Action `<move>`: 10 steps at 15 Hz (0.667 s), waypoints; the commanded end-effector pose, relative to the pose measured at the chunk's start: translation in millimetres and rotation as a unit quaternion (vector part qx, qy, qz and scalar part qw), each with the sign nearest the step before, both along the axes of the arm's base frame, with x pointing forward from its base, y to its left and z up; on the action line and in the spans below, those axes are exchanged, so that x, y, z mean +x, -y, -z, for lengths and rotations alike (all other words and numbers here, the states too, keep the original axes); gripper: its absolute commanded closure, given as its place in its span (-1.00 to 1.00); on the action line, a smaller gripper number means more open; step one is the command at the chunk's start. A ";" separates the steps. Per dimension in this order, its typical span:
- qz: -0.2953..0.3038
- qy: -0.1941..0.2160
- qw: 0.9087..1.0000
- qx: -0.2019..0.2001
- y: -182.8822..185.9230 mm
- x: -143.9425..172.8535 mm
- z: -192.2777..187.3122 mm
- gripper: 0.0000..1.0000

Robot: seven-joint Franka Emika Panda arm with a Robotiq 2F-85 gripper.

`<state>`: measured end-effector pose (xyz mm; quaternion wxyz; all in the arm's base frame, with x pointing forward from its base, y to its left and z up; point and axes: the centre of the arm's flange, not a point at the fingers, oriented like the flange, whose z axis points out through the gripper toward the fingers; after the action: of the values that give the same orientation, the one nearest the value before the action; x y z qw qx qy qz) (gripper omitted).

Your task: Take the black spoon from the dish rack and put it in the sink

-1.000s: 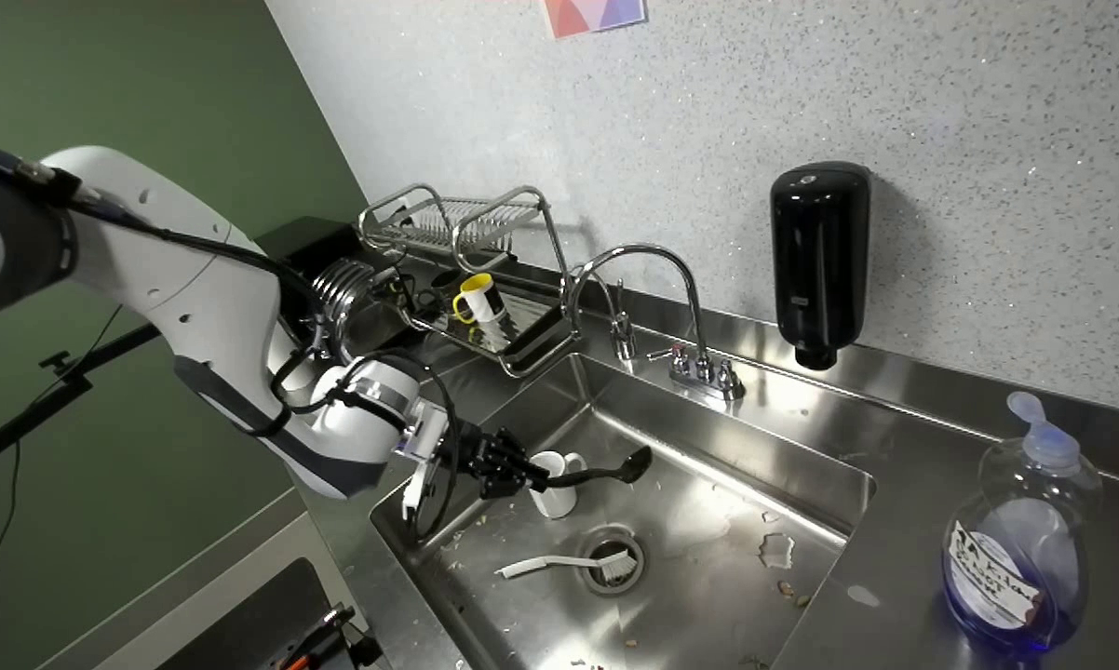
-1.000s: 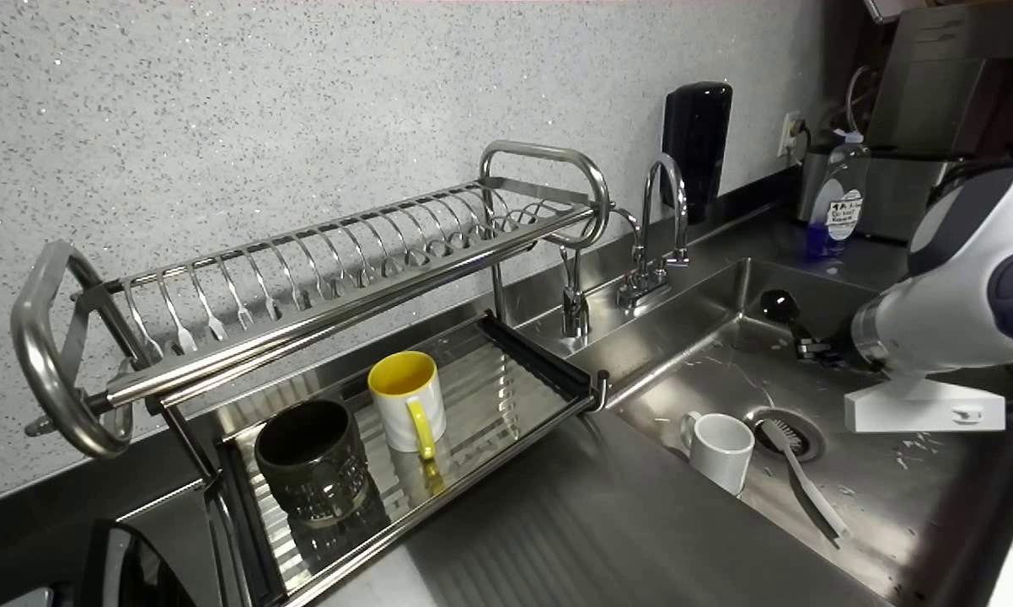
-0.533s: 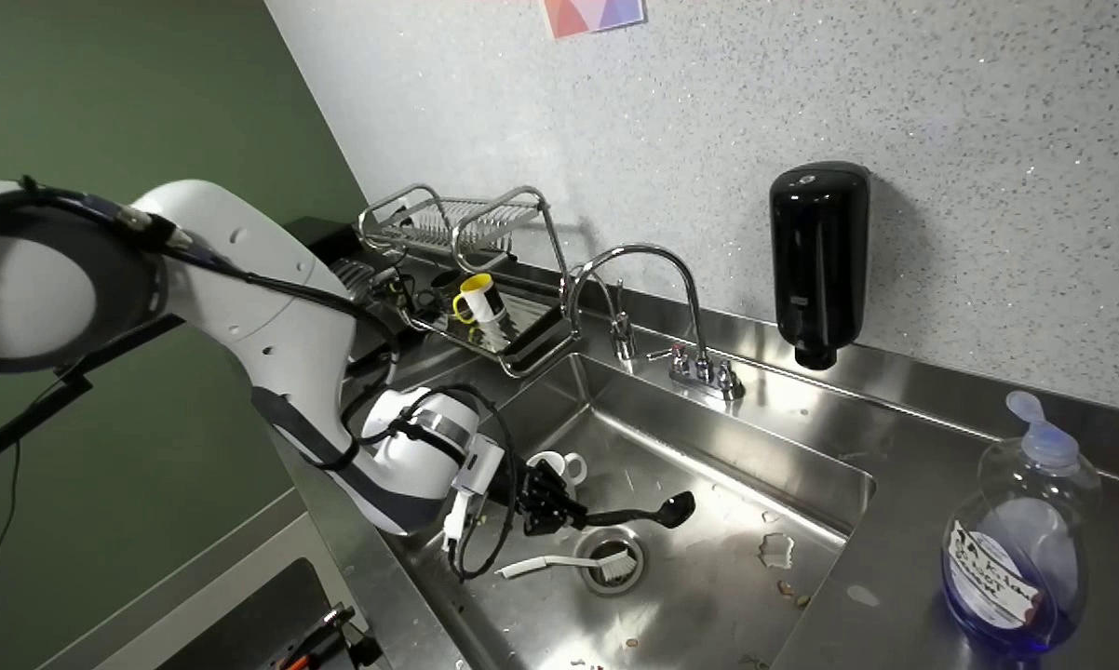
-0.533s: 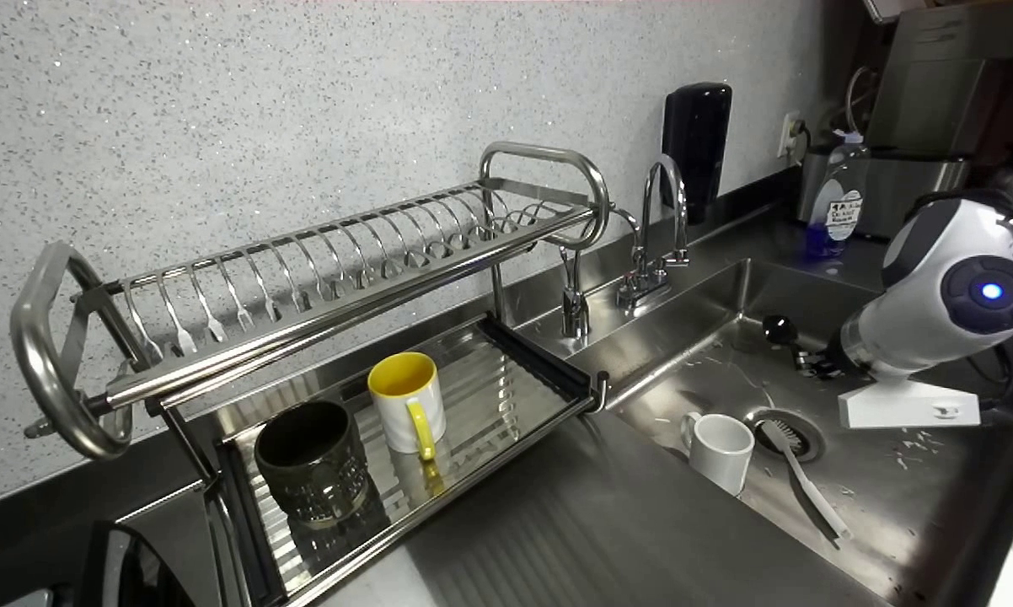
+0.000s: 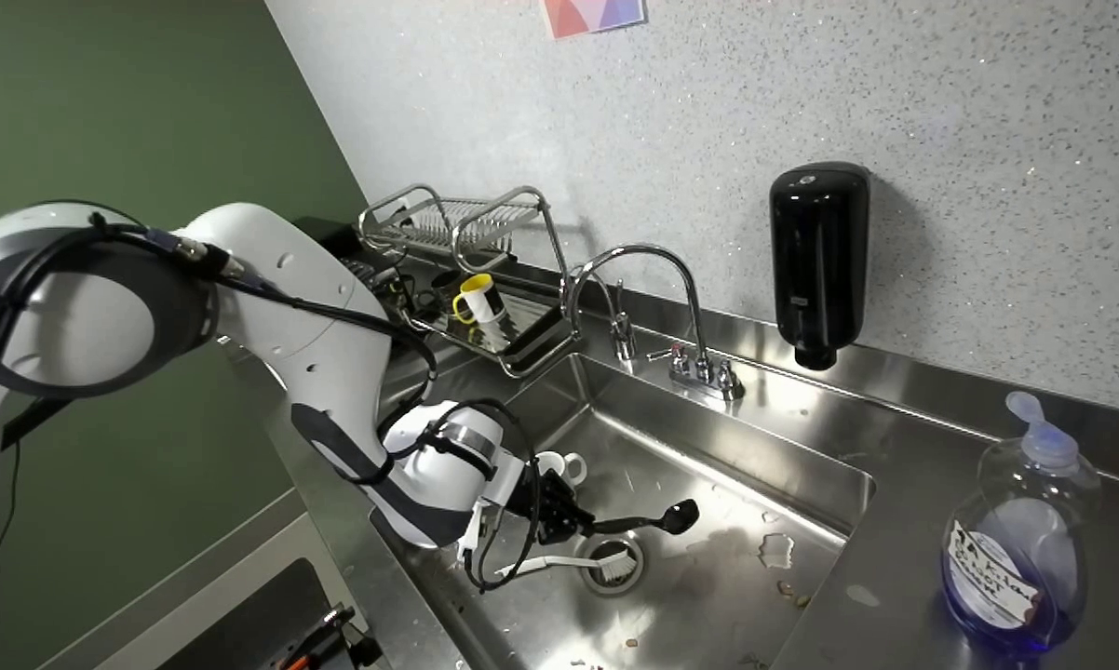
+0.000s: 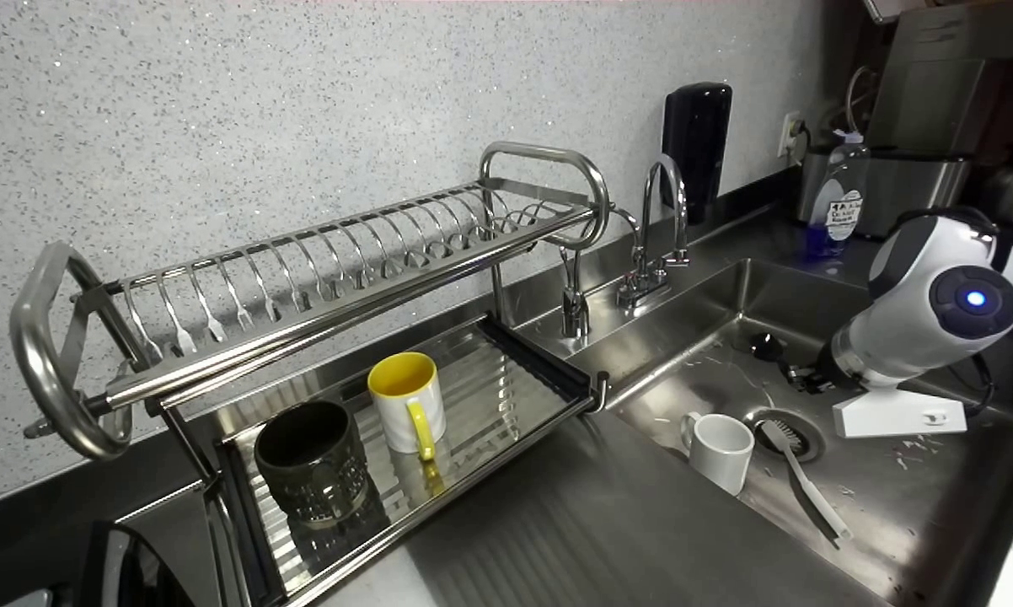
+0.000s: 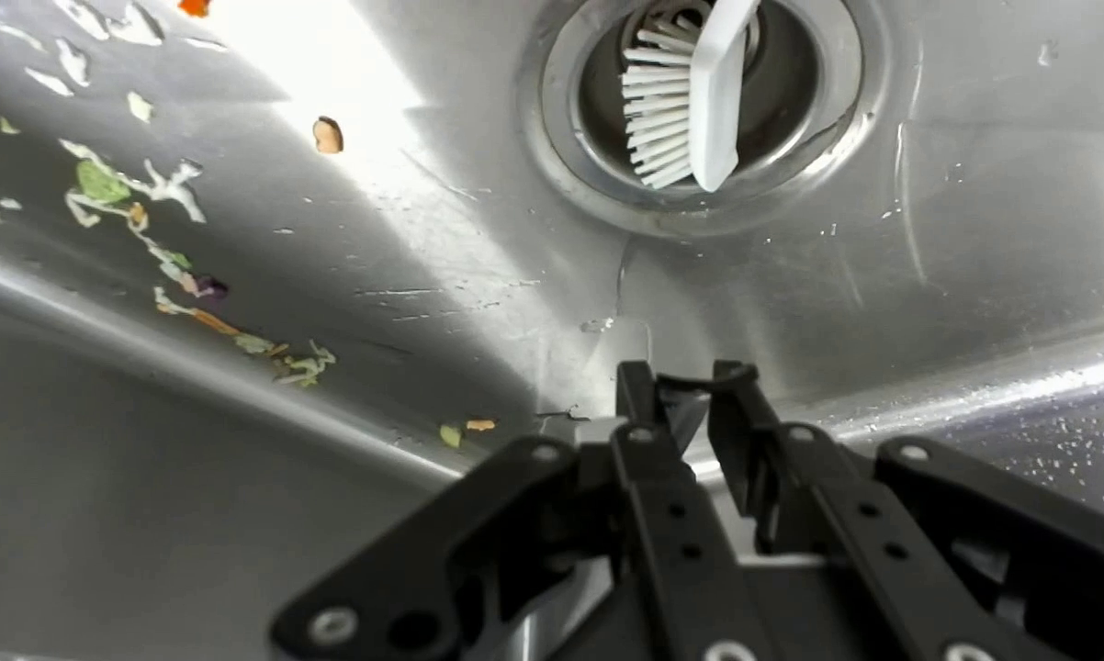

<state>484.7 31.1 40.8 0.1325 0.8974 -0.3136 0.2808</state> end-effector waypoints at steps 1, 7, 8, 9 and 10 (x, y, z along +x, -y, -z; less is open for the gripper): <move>-0.014 -0.013 1.000 -0.007 14.1 4.6 3.6 0.90; -0.177 -0.041 0.982 -0.044 66.1 6.1 25.7 0.90; -0.207 -0.041 0.976 -0.046 74.0 6.3 30.6 0.90; -0.236 -0.038 0.970 -0.041 80.4 8.1 36.2 0.90; -0.264 -0.037 0.963 -0.035 87.0 10.5 42.8 0.90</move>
<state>483.2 -34.5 16.8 0.1375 0.9430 -0.1108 0.2820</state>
